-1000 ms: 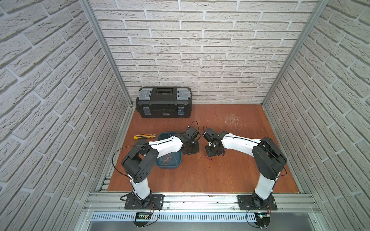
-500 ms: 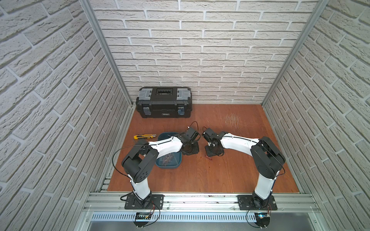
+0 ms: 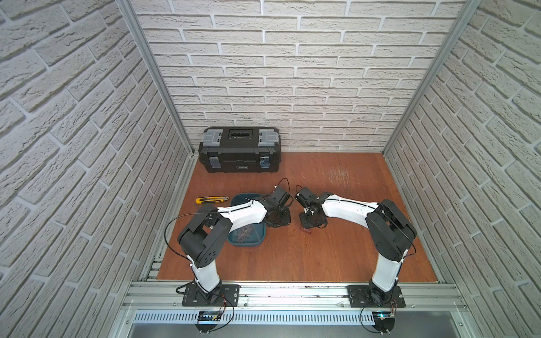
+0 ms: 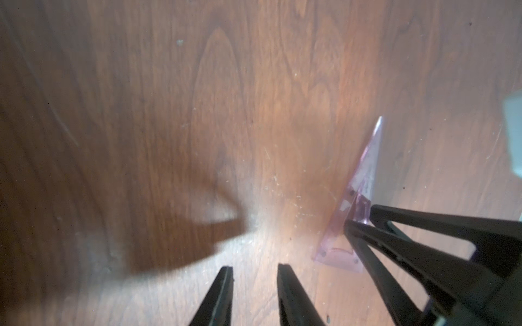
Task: Put the scattered rulers into the storage box
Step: Pick up the ruler from the center of the board.
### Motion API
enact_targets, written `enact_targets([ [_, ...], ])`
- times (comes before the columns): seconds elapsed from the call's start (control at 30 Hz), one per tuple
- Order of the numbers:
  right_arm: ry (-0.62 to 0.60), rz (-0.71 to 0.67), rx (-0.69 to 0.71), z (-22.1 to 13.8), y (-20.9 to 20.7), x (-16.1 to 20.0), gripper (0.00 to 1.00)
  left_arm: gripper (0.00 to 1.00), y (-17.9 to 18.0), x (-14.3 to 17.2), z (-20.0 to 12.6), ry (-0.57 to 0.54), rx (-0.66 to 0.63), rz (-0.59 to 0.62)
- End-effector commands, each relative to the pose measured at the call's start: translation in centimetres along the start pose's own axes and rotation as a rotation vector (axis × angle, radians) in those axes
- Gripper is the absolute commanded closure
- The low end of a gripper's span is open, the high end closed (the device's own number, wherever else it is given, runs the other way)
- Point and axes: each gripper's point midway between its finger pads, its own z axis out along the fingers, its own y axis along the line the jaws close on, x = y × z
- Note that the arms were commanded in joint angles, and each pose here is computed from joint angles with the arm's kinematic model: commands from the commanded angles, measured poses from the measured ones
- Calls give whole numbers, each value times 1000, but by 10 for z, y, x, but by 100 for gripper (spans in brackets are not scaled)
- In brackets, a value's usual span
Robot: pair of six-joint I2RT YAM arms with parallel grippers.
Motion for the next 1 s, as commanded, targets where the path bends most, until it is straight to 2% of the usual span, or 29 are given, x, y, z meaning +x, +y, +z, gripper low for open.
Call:
enact_targets([
  [0.0, 7, 3, 5, 9, 3, 2, 73, 68, -8, -1, -5, -26, 41, -4],
  [0.4, 33, 52, -65, 18, 5, 9, 78, 66, -24, 3, 9, -8, 124, -20],
  [0.67, 50, 113, -135, 24, 2, 12, 78, 65, -33, 8, 27, 29, 181, -47],
  [0.97, 75, 184, -211, 34, -1, 18, 78, 65, -43, 8, 32, 40, 218, -48],
])
